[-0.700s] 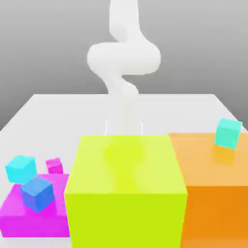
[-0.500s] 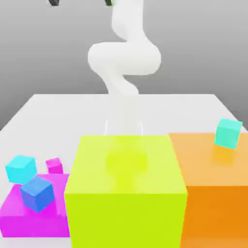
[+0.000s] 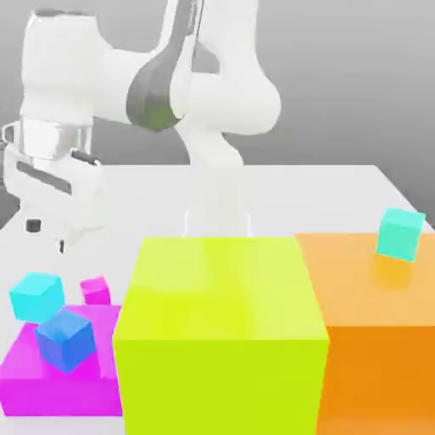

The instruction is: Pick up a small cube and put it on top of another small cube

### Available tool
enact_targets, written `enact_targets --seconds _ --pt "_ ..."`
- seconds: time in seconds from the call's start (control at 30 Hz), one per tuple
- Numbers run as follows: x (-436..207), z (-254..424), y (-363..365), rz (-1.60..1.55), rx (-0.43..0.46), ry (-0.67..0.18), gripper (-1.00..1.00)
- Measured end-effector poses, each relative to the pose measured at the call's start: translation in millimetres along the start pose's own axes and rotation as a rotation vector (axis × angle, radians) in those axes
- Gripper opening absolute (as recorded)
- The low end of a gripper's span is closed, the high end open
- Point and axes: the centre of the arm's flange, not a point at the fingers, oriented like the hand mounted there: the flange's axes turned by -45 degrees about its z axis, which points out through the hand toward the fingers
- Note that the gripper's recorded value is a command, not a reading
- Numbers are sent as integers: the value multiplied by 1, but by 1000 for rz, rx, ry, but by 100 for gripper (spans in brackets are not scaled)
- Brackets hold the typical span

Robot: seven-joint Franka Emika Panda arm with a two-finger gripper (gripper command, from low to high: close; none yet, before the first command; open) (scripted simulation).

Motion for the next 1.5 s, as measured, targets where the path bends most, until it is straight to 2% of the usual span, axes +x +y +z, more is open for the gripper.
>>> enact_targets --seconds 0.23,0.67,0.7,0.93,1.37,1.5 --pt "-71 78 70 231 -31 -167 0" --pt "-88 143 76 254 -36 -180 0" --pt "-90 147 76 254 -35 -181 -100" --pt "-90 147 75 254 -34 -181 -100" --pt "-78 88 76 257 -35 -180 -100" --pt "-54 83 59 205 -11 -219 -100"
